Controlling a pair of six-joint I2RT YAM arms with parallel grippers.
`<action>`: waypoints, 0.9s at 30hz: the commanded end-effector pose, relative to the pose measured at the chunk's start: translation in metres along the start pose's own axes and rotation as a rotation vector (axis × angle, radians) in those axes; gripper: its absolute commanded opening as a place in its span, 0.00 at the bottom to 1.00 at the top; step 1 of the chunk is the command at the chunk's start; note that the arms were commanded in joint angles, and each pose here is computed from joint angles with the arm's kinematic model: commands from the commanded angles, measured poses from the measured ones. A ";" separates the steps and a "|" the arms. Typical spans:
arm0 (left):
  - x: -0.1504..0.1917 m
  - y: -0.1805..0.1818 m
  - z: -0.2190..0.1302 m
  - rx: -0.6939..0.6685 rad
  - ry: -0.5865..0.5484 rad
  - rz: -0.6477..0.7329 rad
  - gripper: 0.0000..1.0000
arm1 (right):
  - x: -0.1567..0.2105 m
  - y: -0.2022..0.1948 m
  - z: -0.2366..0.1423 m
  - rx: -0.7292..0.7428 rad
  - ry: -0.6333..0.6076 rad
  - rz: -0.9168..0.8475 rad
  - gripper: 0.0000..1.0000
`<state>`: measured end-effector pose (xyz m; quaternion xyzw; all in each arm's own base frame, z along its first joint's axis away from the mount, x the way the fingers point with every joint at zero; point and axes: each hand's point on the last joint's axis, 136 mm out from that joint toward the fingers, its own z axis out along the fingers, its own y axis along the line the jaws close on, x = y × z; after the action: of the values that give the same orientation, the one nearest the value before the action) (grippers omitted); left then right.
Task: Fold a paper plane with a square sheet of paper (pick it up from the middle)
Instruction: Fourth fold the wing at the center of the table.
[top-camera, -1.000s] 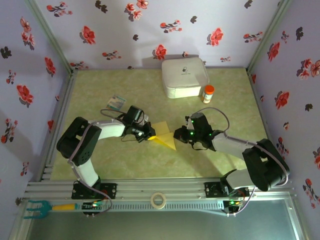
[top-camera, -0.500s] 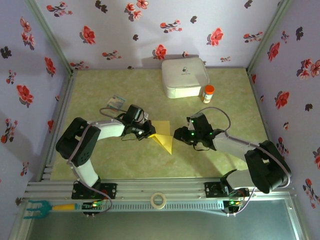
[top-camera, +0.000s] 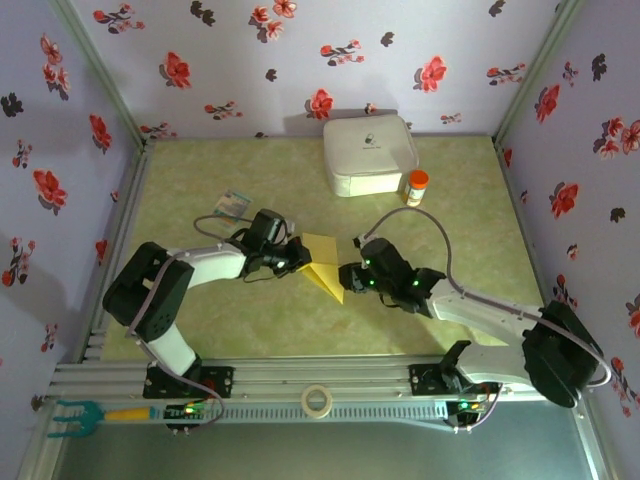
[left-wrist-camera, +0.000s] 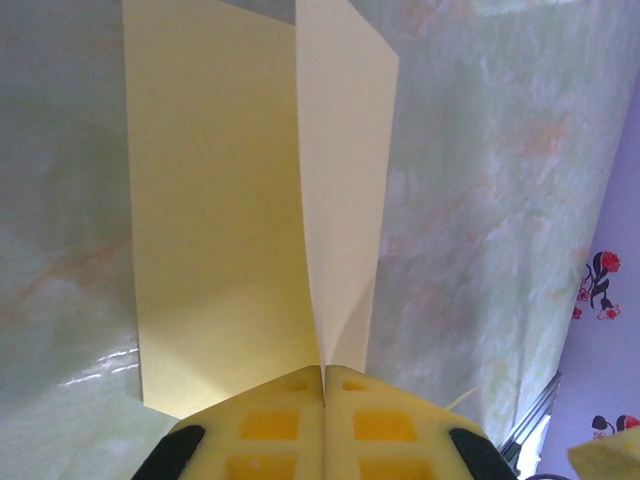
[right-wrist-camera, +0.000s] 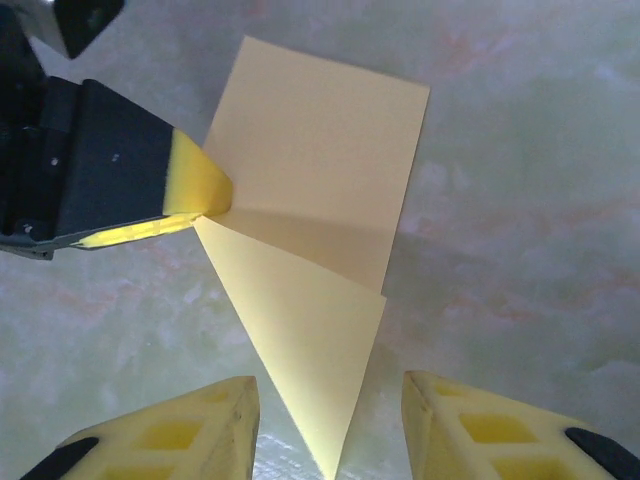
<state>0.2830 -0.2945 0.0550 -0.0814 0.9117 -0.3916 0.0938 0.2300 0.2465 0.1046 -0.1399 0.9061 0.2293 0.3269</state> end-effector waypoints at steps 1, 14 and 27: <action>0.000 -0.003 0.001 0.010 -0.024 -0.007 0.00 | -0.010 -0.002 -0.004 0.087 -0.129 -0.188 0.43; 0.001 -0.006 0.001 0.016 -0.040 -0.020 0.00 | 0.010 0.034 0.011 0.166 -0.193 -0.627 0.43; 0.004 -0.009 0.001 0.017 -0.029 -0.012 0.00 | 0.028 0.028 0.051 0.268 -0.137 -0.714 0.45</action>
<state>0.2803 -0.3004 0.0543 -0.0917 0.9087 -0.3953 0.0983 0.2133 0.2851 0.0470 -0.4050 0.8095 0.0012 0.4251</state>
